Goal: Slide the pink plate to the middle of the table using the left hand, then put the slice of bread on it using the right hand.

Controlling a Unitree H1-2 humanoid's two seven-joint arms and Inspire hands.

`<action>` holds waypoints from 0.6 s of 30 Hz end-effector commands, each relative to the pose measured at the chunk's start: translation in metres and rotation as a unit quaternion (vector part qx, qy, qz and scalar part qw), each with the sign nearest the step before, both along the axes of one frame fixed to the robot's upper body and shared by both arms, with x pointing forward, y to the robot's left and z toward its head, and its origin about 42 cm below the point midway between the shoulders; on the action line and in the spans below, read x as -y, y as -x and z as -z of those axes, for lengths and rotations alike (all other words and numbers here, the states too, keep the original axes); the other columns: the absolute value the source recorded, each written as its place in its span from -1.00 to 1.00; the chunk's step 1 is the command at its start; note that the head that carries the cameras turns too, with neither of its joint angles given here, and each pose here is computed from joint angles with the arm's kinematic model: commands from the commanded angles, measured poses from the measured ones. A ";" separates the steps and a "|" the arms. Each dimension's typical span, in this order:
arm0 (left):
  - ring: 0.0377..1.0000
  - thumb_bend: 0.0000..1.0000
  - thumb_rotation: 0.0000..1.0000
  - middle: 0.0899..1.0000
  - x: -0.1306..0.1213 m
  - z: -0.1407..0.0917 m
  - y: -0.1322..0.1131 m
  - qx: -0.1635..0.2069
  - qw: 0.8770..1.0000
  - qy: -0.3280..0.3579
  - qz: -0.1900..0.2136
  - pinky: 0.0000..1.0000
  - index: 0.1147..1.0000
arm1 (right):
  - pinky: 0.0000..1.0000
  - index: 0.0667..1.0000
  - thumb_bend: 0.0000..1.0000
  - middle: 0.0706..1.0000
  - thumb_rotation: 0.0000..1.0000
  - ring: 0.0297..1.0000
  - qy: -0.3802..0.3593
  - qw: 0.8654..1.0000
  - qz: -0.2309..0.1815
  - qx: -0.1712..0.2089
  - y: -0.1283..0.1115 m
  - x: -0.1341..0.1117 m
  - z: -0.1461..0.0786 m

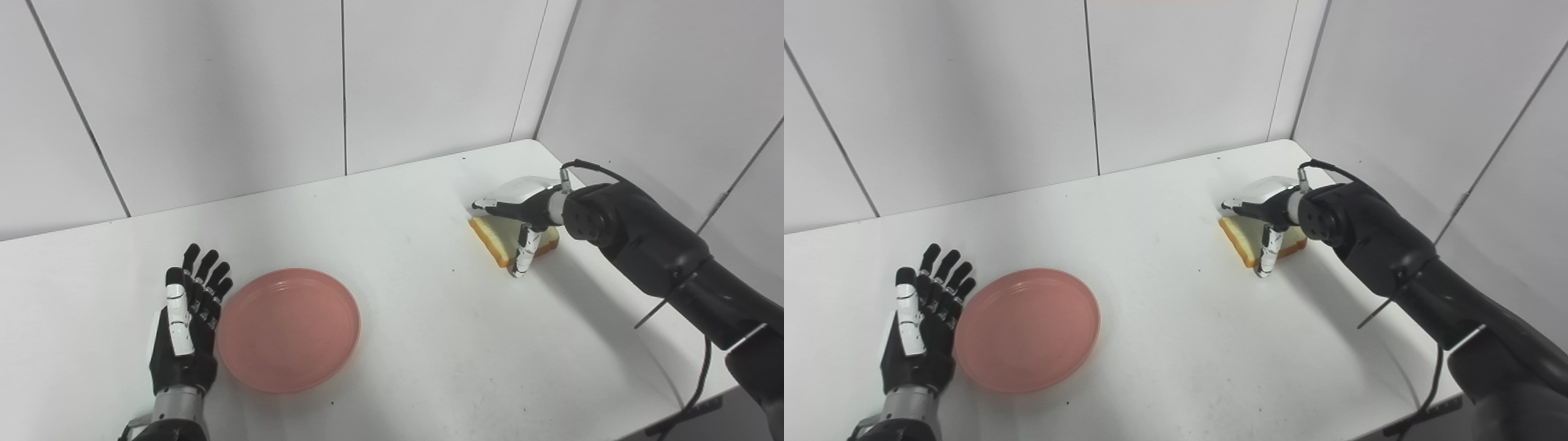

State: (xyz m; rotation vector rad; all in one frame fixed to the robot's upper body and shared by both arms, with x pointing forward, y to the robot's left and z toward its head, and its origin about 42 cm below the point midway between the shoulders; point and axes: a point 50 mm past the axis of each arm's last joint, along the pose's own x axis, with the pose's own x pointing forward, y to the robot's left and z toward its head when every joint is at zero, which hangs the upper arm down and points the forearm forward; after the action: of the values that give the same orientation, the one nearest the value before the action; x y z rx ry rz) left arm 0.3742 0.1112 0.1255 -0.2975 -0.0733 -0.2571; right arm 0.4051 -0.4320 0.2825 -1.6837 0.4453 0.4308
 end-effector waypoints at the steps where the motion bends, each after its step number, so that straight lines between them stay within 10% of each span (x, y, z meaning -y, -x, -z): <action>1: 0.83 0.37 1.00 0.88 -0.001 -0.005 0.000 0.004 1.000 -0.001 -0.002 0.85 0.89 | 0.98 0.99 1.00 1.00 -0.58 1.00 0.021 0.999 -0.011 0.034 -0.002 0.006 -0.024; 14: 0.83 0.36 1.00 0.87 -0.002 -0.006 0.001 0.004 1.000 -0.001 -0.002 0.86 0.89 | 0.77 0.88 0.95 0.97 -0.81 0.97 0.040 0.998 0.004 0.043 -0.002 0.017 -0.023; 18: 0.83 0.36 1.00 0.88 -0.001 -0.006 0.001 0.005 1.000 -0.001 0.001 0.86 0.89 | 0.97 0.88 0.91 0.96 -0.82 1.00 0.051 0.998 0.007 0.046 -0.002 0.020 -0.025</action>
State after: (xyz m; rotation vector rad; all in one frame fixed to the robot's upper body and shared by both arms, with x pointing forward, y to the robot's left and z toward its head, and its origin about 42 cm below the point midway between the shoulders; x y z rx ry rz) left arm 0.3720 0.1119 0.1263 -0.2984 -0.0664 -0.2572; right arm 0.4057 -0.4411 0.2785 -1.7289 0.4649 0.3967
